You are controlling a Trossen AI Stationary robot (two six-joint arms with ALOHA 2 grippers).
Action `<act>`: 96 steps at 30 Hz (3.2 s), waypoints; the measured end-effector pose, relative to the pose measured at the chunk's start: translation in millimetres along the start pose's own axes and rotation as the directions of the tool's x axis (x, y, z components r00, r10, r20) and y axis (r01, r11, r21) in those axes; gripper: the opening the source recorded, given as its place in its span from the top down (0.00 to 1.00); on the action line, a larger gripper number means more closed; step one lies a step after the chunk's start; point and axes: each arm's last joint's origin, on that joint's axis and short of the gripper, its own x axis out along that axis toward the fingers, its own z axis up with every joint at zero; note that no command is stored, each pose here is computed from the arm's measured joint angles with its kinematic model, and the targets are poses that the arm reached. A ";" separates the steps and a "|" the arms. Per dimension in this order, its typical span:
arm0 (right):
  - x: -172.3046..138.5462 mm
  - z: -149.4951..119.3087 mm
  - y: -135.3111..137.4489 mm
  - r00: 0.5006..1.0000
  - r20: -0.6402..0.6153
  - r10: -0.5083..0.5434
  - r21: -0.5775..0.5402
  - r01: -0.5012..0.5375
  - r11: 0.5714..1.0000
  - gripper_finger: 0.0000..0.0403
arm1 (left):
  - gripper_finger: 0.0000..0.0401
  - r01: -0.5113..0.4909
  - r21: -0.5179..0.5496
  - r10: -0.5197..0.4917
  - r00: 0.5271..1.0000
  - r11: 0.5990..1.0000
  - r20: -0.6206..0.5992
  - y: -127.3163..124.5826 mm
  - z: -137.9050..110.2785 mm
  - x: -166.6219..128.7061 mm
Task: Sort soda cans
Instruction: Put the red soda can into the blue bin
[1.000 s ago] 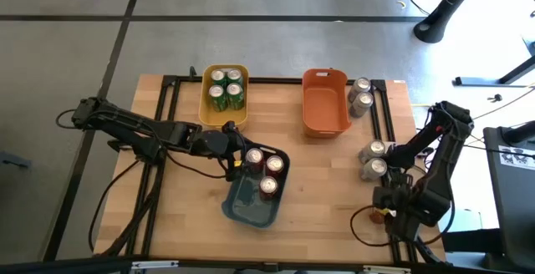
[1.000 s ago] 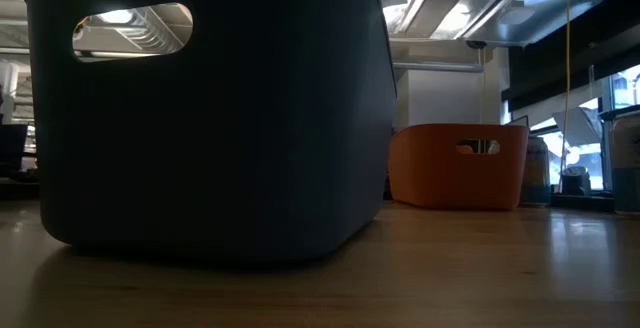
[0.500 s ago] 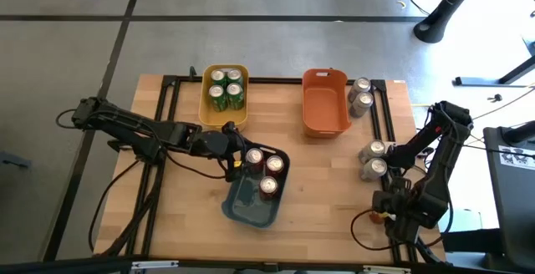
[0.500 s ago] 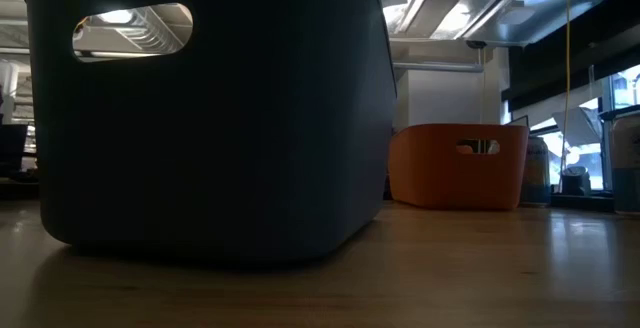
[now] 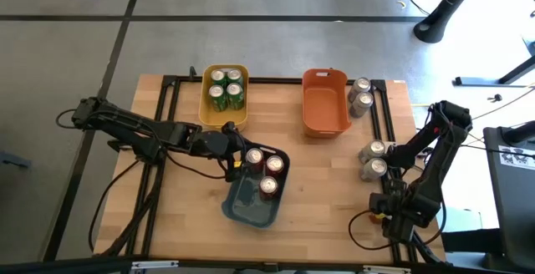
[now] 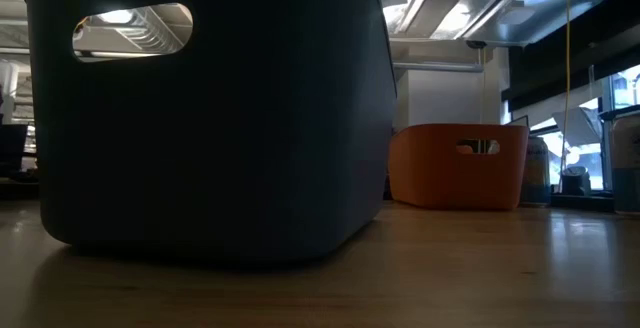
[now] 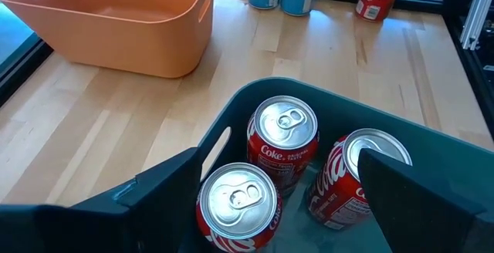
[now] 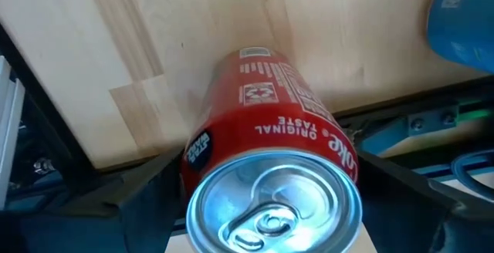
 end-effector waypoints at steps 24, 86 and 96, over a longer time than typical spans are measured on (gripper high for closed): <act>-37.7 27.2 7.3 0.989 0.126 0.071 0.232 -0.099 0.968 0.28 | 0.16 -0.054 -0.092 0.028 0.964 0.994 -0.264 -11.0 -31.5 -10.0; -102.9 337.0 8.7 0.794 0.598 0.109 -0.268 0.070 0.961 0.28 | 0.16 -0.156 -0.333 0.032 0.937 0.930 -0.349 -17.0 -138.0 -33.8; -74.8 354.7 7.3 0.835 0.542 0.090 -0.236 0.048 0.971 0.28 | 0.16 -0.159 -0.320 0.069 0.959 0.934 -0.274 -16.4 -132.9 -33.8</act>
